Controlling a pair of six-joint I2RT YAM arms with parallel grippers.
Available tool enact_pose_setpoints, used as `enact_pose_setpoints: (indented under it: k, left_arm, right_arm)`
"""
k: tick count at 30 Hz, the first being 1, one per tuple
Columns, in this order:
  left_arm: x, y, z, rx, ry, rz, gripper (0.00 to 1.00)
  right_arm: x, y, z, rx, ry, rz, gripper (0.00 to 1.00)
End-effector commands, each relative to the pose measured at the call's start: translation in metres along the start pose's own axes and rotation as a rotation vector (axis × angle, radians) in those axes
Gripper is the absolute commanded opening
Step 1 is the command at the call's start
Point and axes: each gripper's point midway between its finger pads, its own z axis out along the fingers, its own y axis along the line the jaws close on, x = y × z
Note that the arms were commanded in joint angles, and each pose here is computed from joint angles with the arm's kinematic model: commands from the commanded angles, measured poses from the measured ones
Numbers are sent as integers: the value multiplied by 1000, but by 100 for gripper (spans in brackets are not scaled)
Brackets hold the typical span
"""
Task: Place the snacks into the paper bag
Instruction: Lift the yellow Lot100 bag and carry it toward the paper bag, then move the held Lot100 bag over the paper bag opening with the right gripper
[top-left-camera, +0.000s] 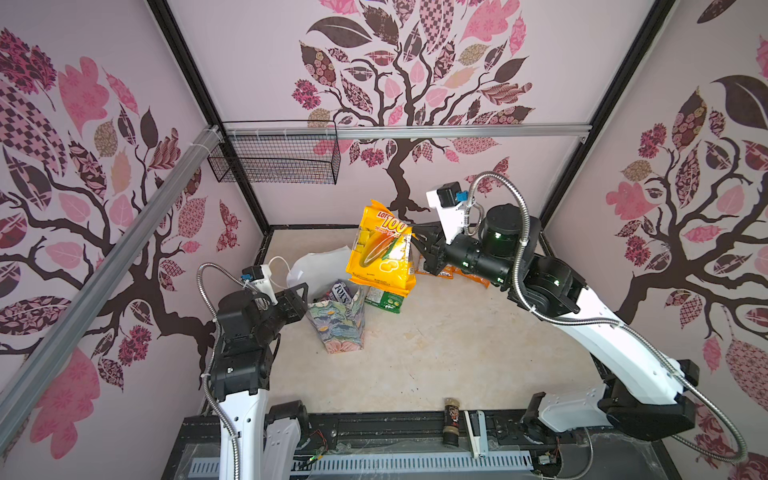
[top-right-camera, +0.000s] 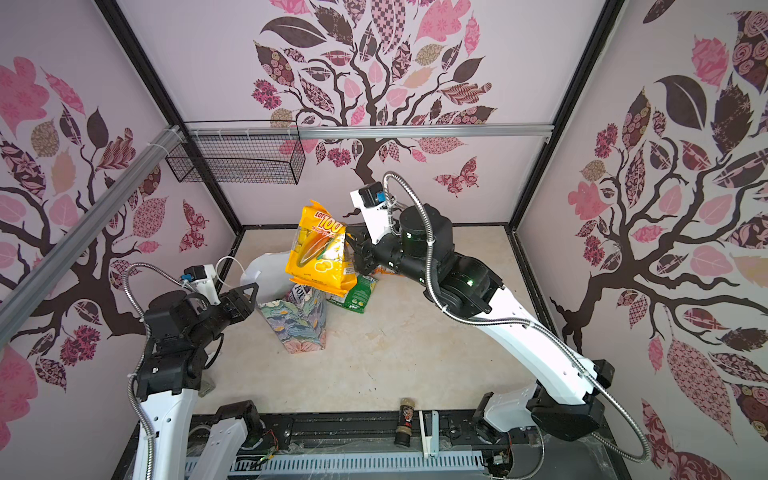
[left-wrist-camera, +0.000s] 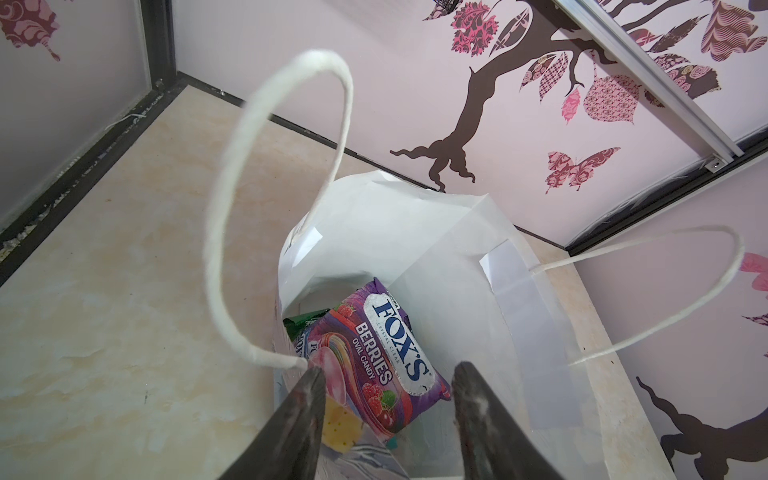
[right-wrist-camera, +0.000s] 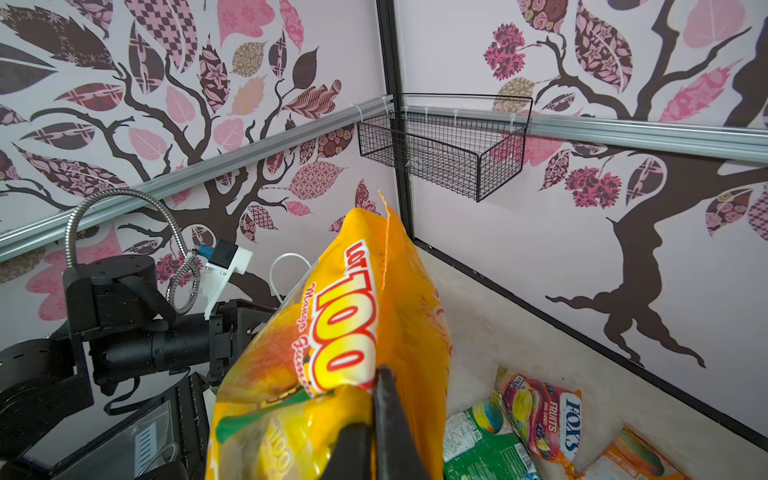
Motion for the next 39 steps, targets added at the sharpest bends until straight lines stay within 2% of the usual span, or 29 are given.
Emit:
enact_pose_setpoints:
  k: [1, 11, 16, 24, 34, 39]
  left_arm:
    - [3, 5, 3, -13, -4, -4, 53]
    - [4, 7, 4, -22, 0, -8, 53]
    - [5, 9, 4, -27, 5, -10, 53]
    - [4, 8, 4, -26, 4, -11, 54]
    - [6, 12, 5, -45, 10, -14, 53]
    - [6, 12, 5, -48, 12, -13, 49]
  right_arm:
    - [-47, 19, 0, -75, -143, 4, 0]
    - [-59, 44, 37, -138, -140, -14, 0]
    - [-42, 46, 68, -143, -100, -29, 0]
    - [-47, 52, 94, -161, -102, -52, 0]
    - [-25, 41, 125, -104, -53, -102, 0]
    - [-11, 31, 141, -41, -28, -155, 0]
